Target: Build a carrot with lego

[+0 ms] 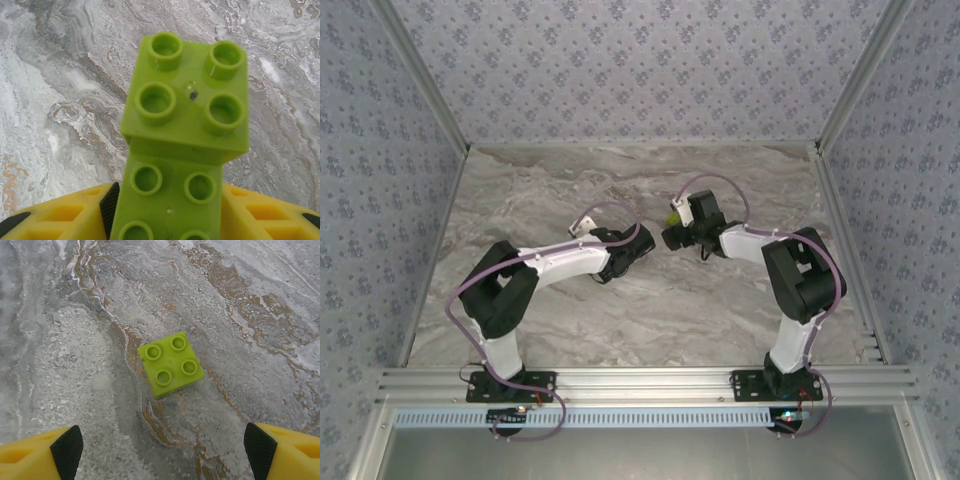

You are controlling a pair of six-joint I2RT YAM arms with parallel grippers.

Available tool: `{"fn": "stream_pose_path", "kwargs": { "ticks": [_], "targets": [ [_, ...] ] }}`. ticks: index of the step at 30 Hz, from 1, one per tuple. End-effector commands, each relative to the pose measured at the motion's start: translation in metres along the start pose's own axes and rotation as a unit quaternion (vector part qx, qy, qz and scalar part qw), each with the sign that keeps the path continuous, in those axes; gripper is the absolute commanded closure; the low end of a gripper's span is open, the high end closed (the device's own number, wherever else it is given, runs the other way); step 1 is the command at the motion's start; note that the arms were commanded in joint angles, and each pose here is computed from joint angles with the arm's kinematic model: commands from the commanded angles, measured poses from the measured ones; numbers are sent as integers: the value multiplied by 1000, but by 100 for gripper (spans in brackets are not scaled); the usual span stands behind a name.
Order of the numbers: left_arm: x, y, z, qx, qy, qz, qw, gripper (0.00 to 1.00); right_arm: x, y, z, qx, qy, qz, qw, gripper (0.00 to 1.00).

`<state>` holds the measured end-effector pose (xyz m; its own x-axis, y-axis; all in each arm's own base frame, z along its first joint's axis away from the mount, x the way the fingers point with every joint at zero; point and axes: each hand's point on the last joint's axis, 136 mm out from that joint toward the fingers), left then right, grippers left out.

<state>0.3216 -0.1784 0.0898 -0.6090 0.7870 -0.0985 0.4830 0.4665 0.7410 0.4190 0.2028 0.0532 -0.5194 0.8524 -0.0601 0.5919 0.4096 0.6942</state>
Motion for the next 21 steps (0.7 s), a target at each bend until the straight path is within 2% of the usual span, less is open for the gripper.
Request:
{"fn": "stream_pose_path", "kwargs": {
  "ticks": [1,3,6,21],
  "targets": [
    [-10,-1,-3,8,-12,11,1000,41,0,17,7,-12,16,-13,1000,14],
    [-14,-1,-4,13,-19,16,1000,34,-2,19,12,-8,22,-8,1000,15],
    [-15,-3,-5,22,-22,25,999,31,-2,21,16,2,35,-3,999,17],
    [-16,-5,-13,47,-50,11,998,30,1,16,39,65,45,1,997,20]
  ]
}}
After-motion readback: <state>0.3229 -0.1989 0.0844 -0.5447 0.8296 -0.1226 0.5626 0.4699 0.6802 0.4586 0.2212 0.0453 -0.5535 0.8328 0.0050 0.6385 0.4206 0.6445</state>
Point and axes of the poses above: each hand's point on the last joint's axis, 136 mm out from that joint toward the fingers, its own z axis out along the fingers, its own x axis along the line the jaws close on, y = z × x
